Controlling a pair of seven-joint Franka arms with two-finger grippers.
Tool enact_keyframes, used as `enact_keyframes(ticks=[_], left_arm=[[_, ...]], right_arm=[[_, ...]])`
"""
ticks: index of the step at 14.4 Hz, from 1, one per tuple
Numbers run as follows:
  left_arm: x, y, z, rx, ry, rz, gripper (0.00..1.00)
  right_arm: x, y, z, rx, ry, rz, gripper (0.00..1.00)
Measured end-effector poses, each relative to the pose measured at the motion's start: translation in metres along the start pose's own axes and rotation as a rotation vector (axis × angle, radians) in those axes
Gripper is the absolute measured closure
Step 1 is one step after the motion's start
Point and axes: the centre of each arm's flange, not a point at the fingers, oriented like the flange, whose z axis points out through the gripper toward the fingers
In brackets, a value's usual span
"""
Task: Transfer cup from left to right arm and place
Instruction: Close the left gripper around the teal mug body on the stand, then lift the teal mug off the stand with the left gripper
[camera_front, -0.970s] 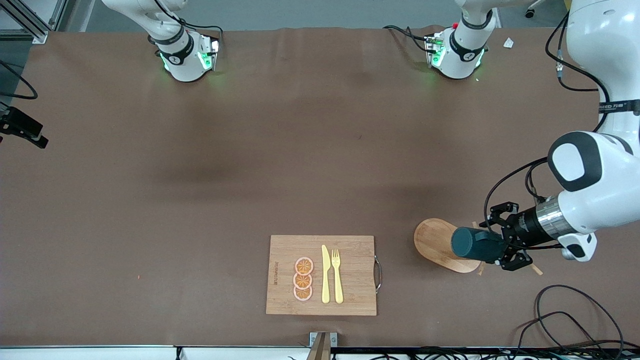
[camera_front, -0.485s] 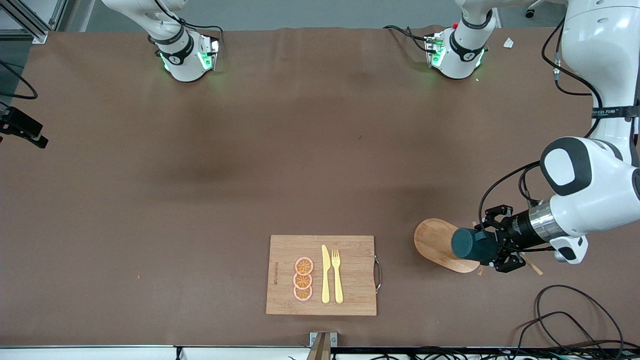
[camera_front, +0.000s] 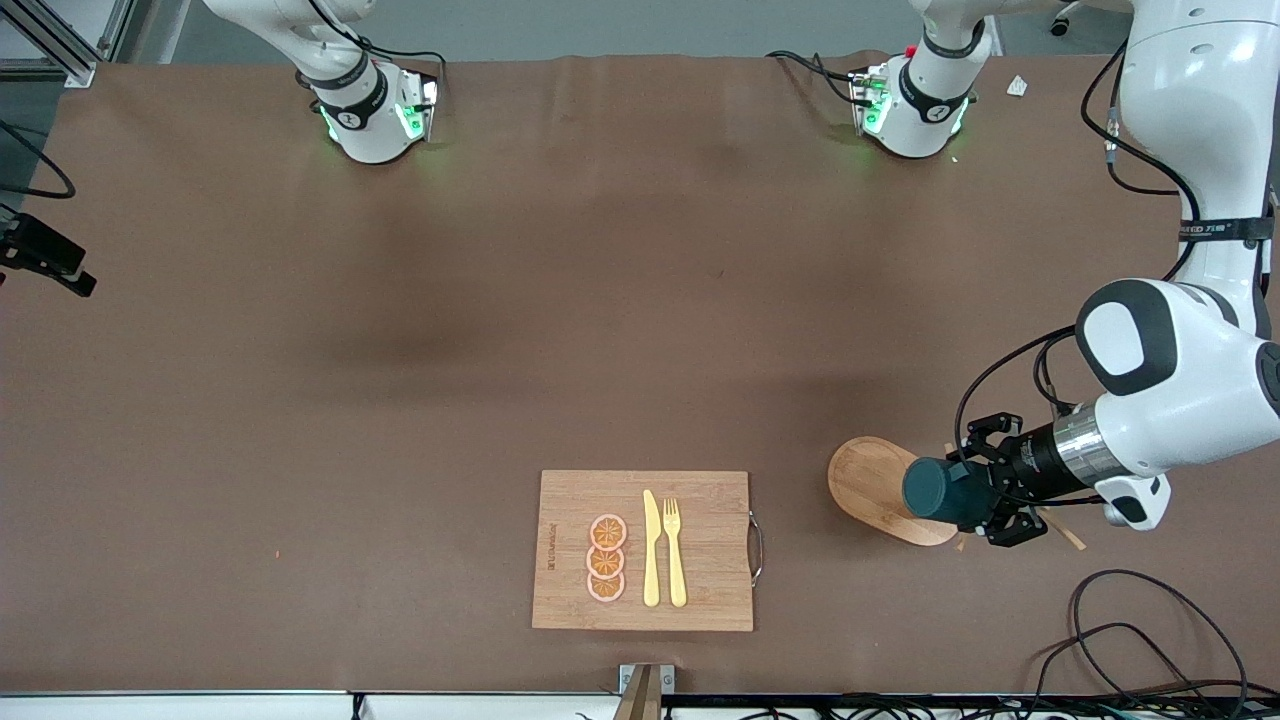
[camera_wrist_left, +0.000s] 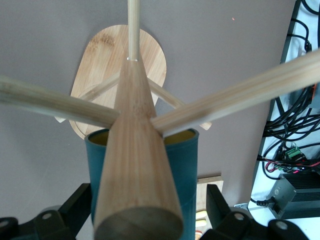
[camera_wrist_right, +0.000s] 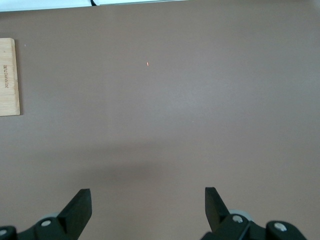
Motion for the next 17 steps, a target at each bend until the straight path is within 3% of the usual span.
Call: enact_keyframes(ticks=[1,3,13,17], left_arm=[[-0.001,0.000,0.001,0.001,0.000,0.001,0.02],[-0.001,0.000,0.001,0.001,-0.001,0.002,0.15],[-0.005,0.004,-0.006,-0.019,-0.002,0.009,0.15],[-0.046,0.007,-0.025,-0.040,-0.030,0.065,0.15]], right_arm=[[0.000,0.000,0.000,0.000,0.000,0.000,0.00],[0.000,0.000,0.000,0.000,0.000,0.000,0.00],[0.000,0.000,0.000,0.000,0.000,0.000,0.00],[0.000,0.000,0.000,0.000,0.000,0.000,0.00]])
